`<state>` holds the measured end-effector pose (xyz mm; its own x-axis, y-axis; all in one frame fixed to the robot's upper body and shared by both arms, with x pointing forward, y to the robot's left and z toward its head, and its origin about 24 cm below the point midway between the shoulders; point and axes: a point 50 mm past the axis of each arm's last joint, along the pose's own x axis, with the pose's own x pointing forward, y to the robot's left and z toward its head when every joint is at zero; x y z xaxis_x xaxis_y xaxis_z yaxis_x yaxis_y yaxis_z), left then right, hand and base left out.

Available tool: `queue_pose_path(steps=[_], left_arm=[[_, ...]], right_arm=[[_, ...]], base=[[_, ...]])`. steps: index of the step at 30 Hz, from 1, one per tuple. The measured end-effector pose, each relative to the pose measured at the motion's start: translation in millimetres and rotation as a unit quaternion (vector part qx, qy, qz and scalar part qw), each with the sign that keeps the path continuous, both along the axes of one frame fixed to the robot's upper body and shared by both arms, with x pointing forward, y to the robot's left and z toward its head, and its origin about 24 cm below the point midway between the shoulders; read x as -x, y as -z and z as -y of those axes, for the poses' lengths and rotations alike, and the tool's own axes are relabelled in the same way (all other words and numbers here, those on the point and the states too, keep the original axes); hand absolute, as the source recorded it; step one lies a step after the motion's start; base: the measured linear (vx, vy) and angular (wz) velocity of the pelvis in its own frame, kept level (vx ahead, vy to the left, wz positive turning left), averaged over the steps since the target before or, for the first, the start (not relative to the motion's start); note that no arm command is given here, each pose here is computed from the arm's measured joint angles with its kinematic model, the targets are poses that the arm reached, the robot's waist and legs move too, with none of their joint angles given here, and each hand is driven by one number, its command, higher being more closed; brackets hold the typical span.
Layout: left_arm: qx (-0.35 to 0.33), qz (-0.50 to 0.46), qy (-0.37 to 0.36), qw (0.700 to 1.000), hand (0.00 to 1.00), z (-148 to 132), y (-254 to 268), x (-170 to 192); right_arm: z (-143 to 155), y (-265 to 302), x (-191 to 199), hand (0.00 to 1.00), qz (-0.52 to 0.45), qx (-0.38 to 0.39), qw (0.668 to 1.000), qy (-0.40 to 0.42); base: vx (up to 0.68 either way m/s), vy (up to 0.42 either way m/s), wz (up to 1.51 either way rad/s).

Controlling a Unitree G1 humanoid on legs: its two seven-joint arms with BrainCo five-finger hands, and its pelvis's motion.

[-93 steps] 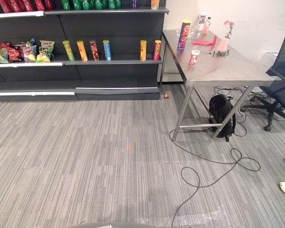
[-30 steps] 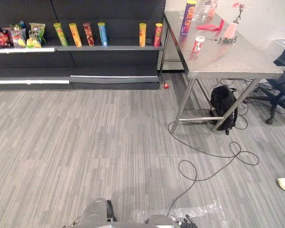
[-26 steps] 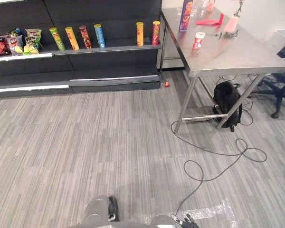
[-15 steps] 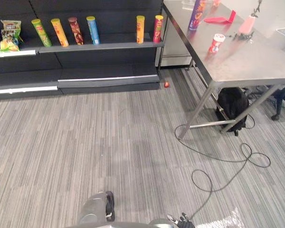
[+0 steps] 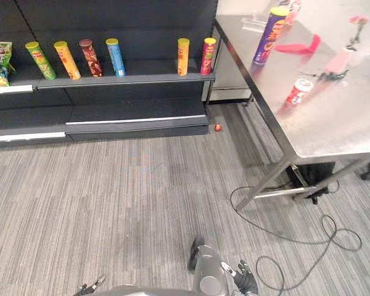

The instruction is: Put the gum and the chips on the shelf.

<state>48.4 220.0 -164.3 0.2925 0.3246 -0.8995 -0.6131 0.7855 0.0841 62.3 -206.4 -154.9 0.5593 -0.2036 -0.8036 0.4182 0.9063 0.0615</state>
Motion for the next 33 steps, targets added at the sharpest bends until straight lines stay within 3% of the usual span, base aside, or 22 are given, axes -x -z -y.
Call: queue_pose_path(steps=[4,16,25,28,33], left_arm=[[0.03,0.006,-0.028,0.999,0.0,19,3,0],[0.043,0.02,-0.047,0.998,0.0,18,3,5],[0.044,-0.011,-0.063,0.997,0.0,14,5,27],[0.02,0.0,-0.034,0.999,0.0,-2,2,18],[0.007,-0.004,0.014,1.0,0.0,-5,1,13]], right_arm=[[13,-4,-5,0.0,0.001,0.02,1.0,0.003],[18,4,3,0.0,-0.061,0.013,0.998,-0.002],[14,6,10,0.0,-0.068,0.007,0.998,0.006],[0,10,12,0.0,-0.078,-0.001,0.997,-0.003],[1,9,10,0.0,-0.071,0.001,0.997,0.008]], base=[[0.42,-0.274,0.32],[0.31,-0.12,0.06],[0.37,0.285,-0.75],[0.41,0.248,-0.29],[0.33,0.205,-0.1]])
